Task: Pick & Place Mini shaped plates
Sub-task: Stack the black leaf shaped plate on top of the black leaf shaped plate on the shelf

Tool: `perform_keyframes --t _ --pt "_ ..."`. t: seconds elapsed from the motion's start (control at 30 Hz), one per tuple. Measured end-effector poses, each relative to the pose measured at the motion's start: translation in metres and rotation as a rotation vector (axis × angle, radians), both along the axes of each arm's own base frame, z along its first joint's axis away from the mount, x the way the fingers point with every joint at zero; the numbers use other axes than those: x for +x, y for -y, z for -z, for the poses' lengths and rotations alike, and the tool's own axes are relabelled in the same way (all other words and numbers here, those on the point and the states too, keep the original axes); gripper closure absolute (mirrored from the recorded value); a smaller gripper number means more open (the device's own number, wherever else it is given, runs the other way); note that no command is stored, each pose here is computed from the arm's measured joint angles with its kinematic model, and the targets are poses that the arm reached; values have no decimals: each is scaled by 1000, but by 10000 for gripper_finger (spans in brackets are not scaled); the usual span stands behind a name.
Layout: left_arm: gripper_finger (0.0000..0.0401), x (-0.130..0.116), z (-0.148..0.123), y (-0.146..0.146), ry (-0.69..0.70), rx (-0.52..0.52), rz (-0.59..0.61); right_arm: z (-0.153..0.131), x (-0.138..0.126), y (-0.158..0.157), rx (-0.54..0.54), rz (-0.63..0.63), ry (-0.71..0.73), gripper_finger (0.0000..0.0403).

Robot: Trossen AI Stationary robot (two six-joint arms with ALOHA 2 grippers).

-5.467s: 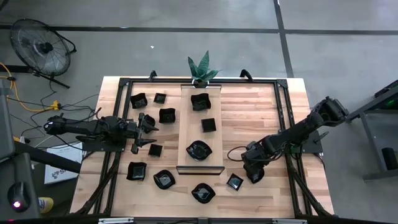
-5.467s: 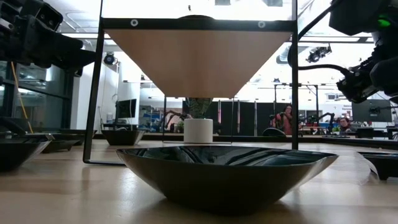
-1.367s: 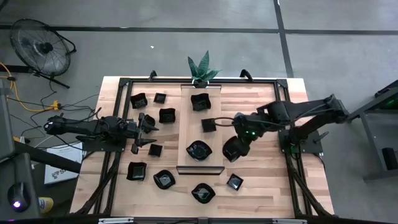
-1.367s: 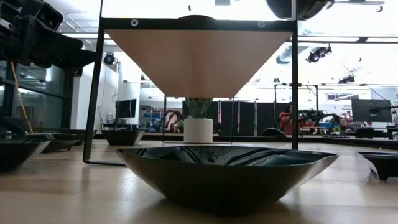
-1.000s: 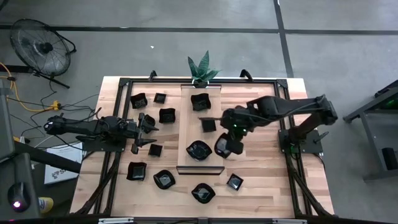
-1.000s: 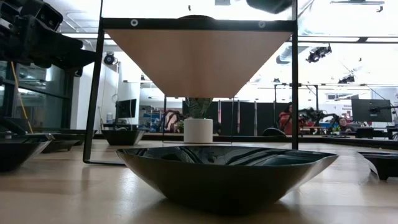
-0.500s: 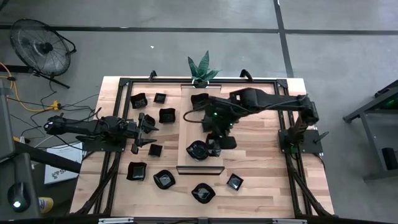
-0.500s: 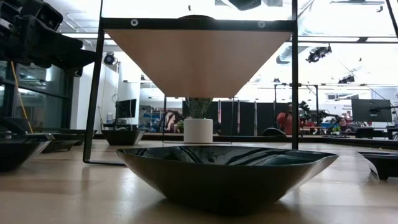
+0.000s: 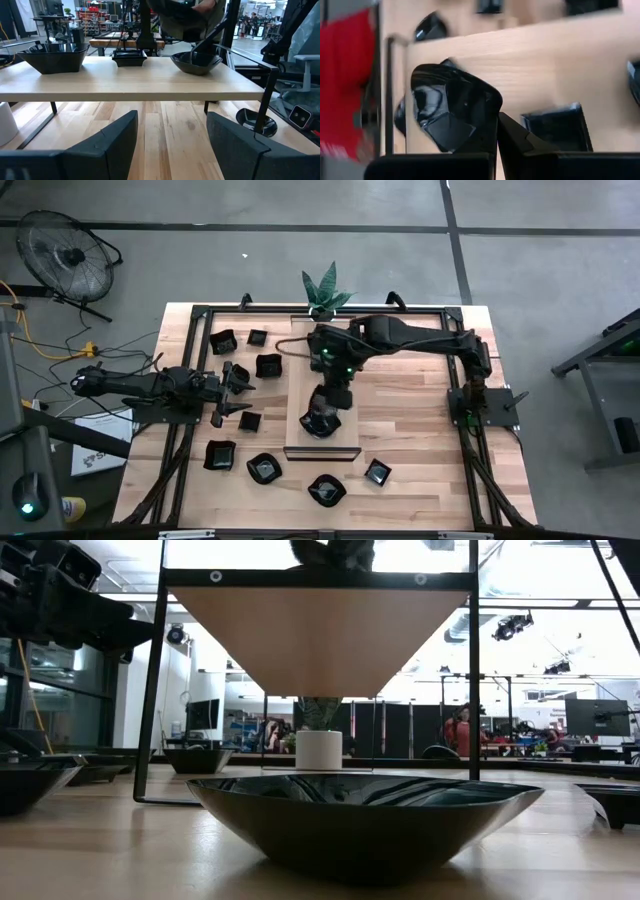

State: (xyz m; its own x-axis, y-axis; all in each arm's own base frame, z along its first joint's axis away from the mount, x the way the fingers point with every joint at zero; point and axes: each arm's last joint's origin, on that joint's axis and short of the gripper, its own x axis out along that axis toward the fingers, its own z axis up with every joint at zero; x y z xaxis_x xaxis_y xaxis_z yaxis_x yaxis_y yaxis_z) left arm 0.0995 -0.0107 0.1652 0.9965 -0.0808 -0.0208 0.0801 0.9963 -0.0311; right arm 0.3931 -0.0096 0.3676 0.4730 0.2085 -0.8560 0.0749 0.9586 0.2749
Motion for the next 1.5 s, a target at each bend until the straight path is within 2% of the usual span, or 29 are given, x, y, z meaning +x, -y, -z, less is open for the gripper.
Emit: perform_keyframes --t 0.2,0.3,0.37,0.63,0.83,0.93,1.03,1.23,1.5 --pt "167 0 0 0 0 0 0 1 0 -9 31 422 -69 403" --pt "167 0 0 0 0 0 0 2 -2 -27 13 560 -67 403" --pt "167 0 0 0 0 0 0 2 -3 -40 38 659 -65 403" --pt "167 0 0 0 0 0 0 0 -16 -109 88 916 19 403" --pt "167 0 0 0 0 0 0 -5 -28 -138 116 1161 201 403" --pt "167 0 0 0 0 0 0 -4 -22 -143 127 1190 291 403" --pt "167 0 0 0 0 0 0 5 -12 -146 113 1195 315 403" --pt "167 0 0 0 0 0 0 12 -10 -151 162 1227 271 403" --pt "167 0 0 0 0 0 0 7 -22 -150 255 1310 173 403"
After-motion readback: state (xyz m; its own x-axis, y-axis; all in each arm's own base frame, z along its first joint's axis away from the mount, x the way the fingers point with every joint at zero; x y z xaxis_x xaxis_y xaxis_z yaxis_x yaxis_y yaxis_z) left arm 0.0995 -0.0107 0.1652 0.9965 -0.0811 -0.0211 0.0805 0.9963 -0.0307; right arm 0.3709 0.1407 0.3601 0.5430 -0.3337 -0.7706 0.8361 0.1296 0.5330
